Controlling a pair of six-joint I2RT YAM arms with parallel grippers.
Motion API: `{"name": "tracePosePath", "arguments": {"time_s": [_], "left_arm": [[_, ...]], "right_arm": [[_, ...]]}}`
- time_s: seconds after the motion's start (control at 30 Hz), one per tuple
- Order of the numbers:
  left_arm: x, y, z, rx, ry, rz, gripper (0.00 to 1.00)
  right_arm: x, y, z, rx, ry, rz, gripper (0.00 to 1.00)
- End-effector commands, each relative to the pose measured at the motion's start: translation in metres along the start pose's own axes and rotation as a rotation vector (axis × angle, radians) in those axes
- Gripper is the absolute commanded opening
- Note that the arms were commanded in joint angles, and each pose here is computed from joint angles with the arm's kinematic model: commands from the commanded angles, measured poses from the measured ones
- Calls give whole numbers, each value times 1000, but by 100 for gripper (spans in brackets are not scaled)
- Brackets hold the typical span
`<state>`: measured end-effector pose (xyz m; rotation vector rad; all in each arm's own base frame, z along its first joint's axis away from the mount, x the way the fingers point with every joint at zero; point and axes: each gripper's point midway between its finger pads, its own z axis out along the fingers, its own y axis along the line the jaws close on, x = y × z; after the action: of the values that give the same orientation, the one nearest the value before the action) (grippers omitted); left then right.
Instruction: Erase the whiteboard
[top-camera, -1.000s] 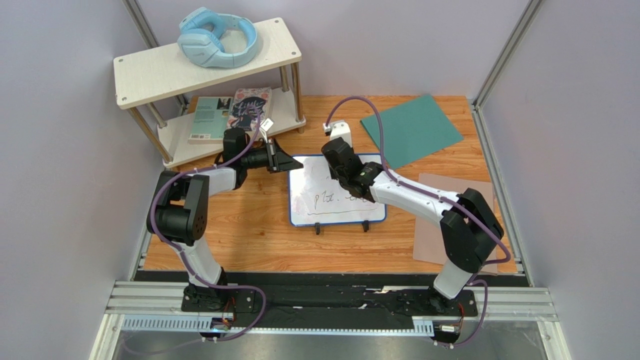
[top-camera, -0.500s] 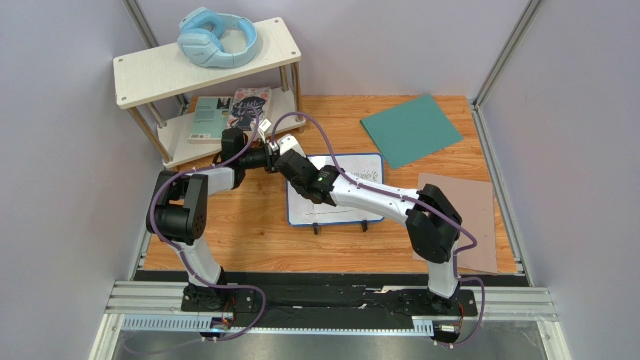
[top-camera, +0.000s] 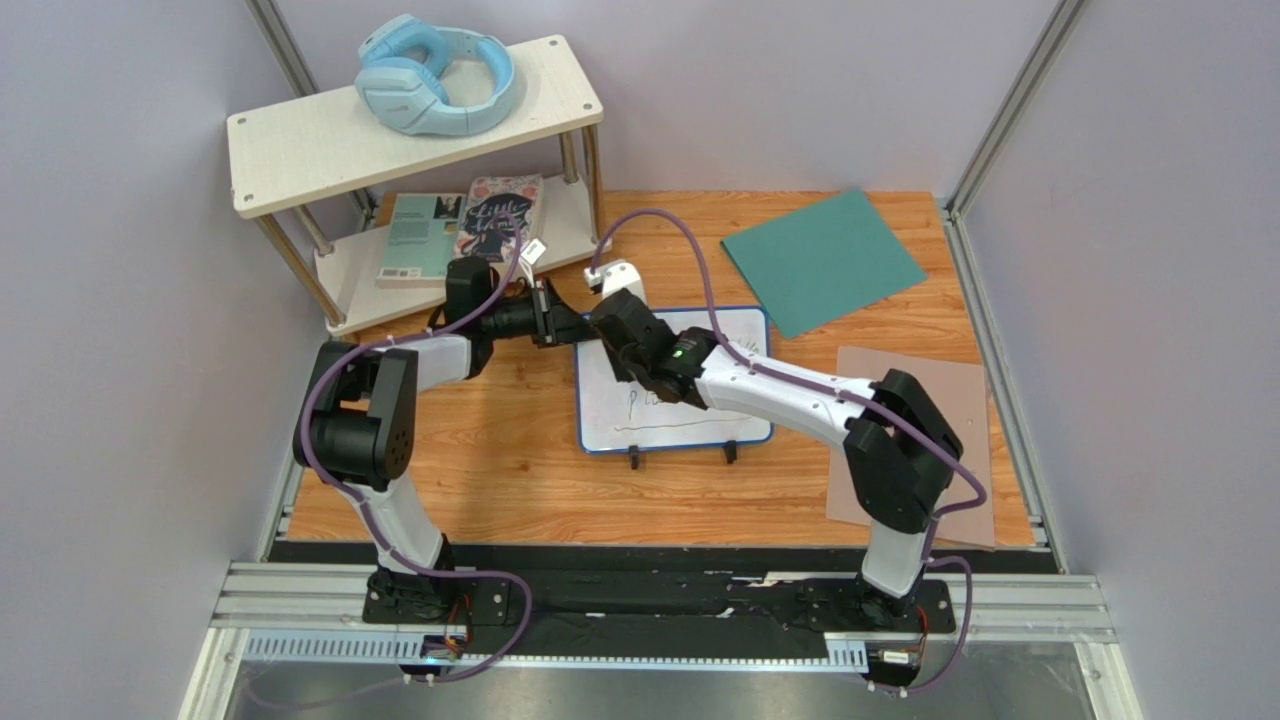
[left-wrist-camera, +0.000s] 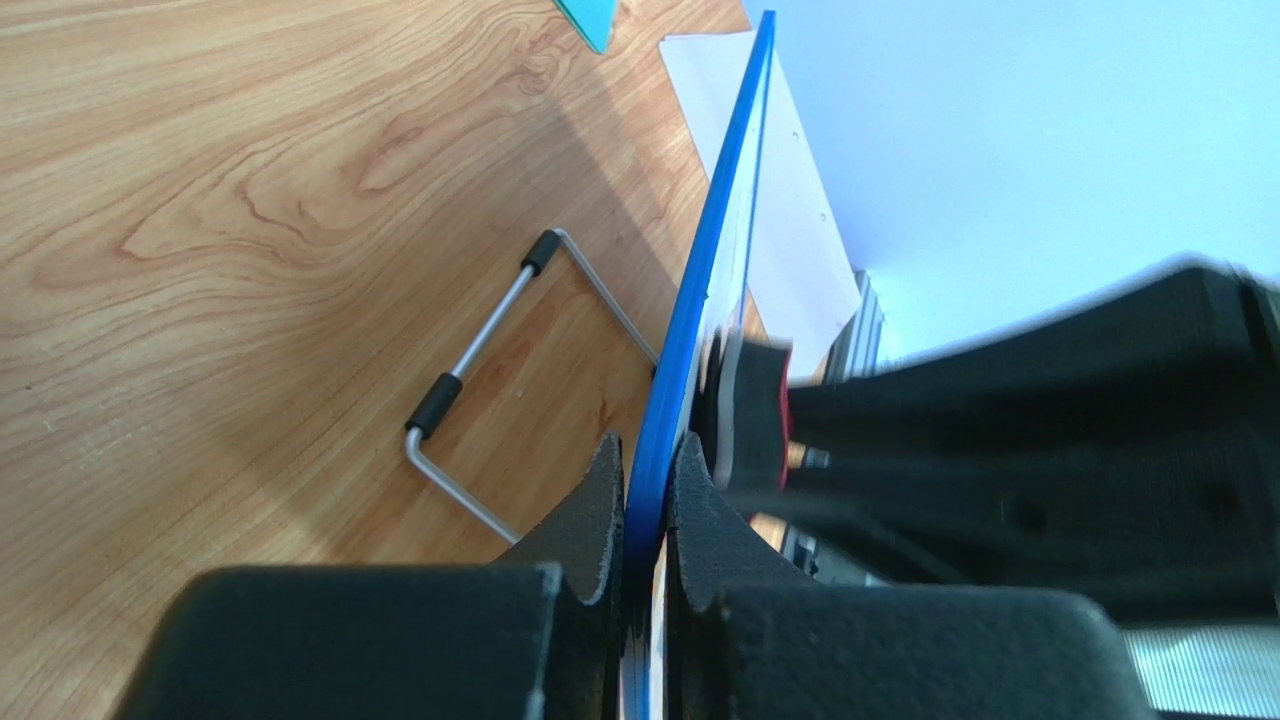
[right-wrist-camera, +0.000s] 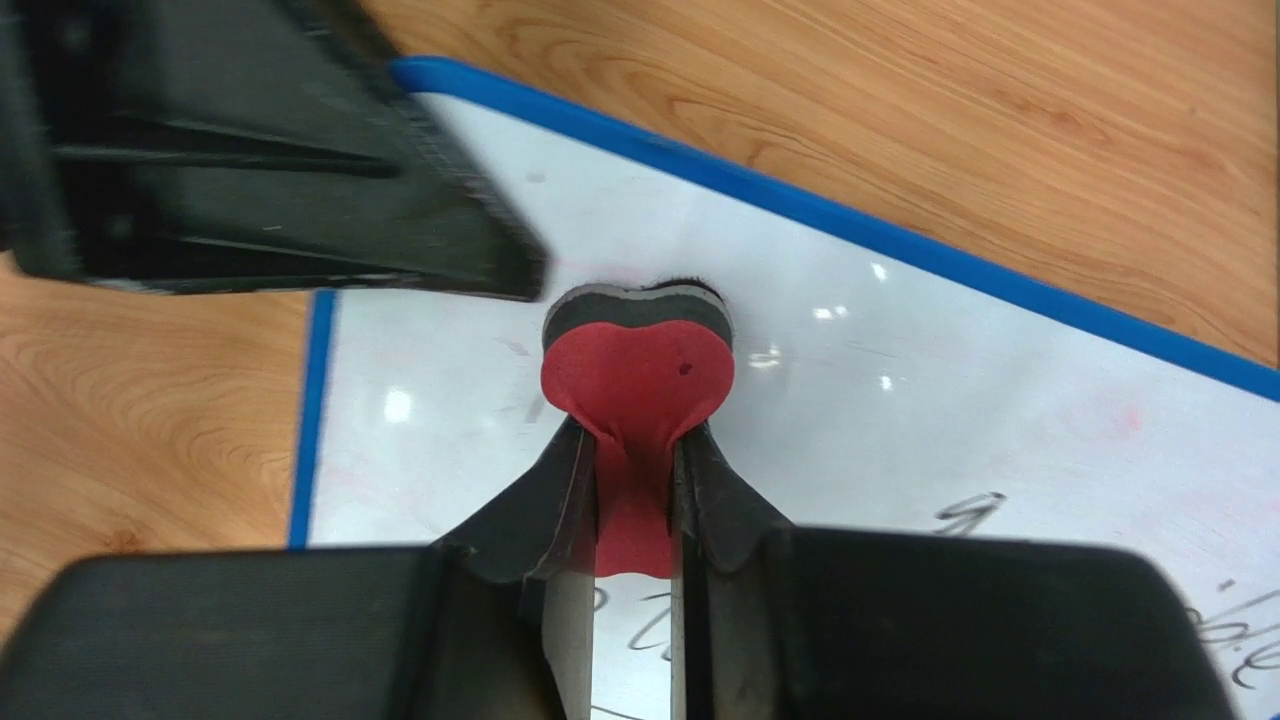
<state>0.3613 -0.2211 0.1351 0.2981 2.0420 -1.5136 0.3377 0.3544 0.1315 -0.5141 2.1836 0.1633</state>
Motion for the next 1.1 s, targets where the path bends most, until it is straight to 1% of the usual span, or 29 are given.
{"name": "tracePosePath", "arguments": {"time_s": [0.0, 0.17, 0.2, 0.3, 0.33, 0.43, 0.7, 0.93, 1.07], "left_arm": [[-8, 9, 3, -65, -36, 139, 0], [-8, 9, 3, -68, -31, 137, 0], [-7, 10, 3, -70, -29, 134, 0], [-8, 10, 2, -75, -29, 138, 0], [-8, 10, 2, -76, -29, 138, 0], [-8, 11, 2, -80, -28, 139, 0], [-5, 14, 1, -95, -26, 136, 0], [-6, 14, 1, -98, -26, 138, 0], [-6, 14, 1, -98, -26, 138, 0]], "right_arm": [[92, -119, 20, 302, 269, 34, 0], [111, -153, 9, 383, 286, 114, 0], [123, -162, 7, 401, 308, 127, 0], [133, -175, 4, 424, 316, 192, 0], [143, -179, 2, 430, 335, 199, 0], [154, -191, 0, 446, 359, 239, 0], [165, -223, -9, 460, 383, 357, 0], [168, -221, -14, 422, 388, 360, 0], [157, -195, -15, 329, 350, 311, 0]]}}
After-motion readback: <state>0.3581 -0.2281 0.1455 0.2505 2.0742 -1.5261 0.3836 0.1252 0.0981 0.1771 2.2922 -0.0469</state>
